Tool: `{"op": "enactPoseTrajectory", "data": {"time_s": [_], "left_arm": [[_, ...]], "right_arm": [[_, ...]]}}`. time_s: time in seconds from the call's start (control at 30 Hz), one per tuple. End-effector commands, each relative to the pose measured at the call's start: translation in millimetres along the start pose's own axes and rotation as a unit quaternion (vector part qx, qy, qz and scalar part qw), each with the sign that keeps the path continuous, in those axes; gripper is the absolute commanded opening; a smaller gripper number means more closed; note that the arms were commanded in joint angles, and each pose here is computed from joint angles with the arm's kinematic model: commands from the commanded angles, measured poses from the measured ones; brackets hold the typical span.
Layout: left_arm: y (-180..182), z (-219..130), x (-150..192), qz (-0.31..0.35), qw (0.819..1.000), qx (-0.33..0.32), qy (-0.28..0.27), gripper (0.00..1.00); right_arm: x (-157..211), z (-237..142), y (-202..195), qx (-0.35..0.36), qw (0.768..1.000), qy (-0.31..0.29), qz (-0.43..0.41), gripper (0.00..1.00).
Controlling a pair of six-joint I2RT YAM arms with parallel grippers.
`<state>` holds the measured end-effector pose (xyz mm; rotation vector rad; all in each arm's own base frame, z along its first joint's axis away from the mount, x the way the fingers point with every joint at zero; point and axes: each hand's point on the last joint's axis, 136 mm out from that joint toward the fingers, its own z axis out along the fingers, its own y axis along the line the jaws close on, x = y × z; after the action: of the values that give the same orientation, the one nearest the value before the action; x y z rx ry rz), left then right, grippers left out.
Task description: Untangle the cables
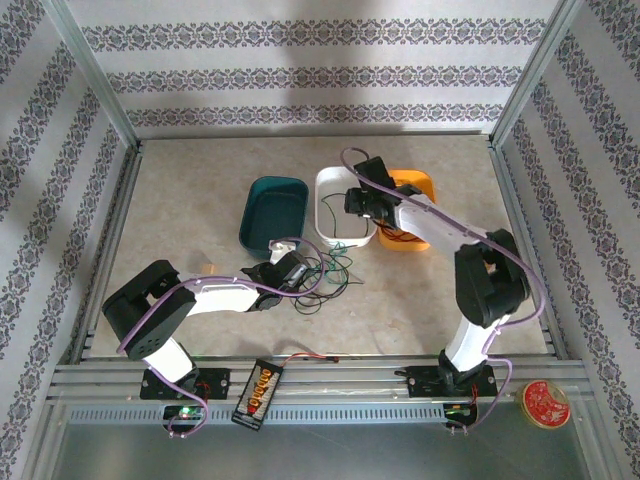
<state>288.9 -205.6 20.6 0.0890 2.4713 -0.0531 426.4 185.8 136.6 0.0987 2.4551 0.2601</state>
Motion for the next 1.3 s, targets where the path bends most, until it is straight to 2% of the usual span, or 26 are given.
{"op": "enactPoseTrajectory", "data": {"time_s": [0.0,0.07,0.17,0.3,0.43,0.6,0.87,0.97,1.27], "left_arm": [[-4,-6,-5,-0.004,1.0,0.006,-0.019,0.0],[-6,-7,-6,-0.003,1.0,0.011,-0.02,0.0],[-9,-6,-6,0.001,1.0,0.016,-0.019,0.0],[-10,-7,-6,0.004,1.0,0.018,-0.02,0.0],[-10,-5,-5,0.005,1.0,0.016,-0.018,0.0],[-11,-5,-6,0.006,1.0,0.014,-0.018,0.0],[-10,-5,-7,0.003,1.0,0.012,-0.019,0.0],[-11,-4,-7,0.003,1.0,0.012,-0.018,0.0],[-10,-5,-6,0.005,1.0,0.009,-0.018,0.0]], "right_arm": [[-2,-19,11,-0.013,1.0,-0.023,-0.003,0.53],[10,-28,18,-0.028,0.999,-0.016,-0.012,0.54],[47,-40,33,-0.068,0.997,0.012,-0.033,0.53],[118,-51,53,-0.124,0.984,0.078,-0.1,0.53],[166,-52,44,-0.118,0.976,0.121,-0.134,0.5],[178,-50,32,-0.106,0.973,0.14,-0.147,0.46],[207,-45,18,-0.098,0.964,0.183,-0.168,0.46],[204,-39,13,-0.085,0.967,0.178,-0.163,0.45],[191,-31,5,-0.093,0.974,0.172,-0.111,0.34]]}}
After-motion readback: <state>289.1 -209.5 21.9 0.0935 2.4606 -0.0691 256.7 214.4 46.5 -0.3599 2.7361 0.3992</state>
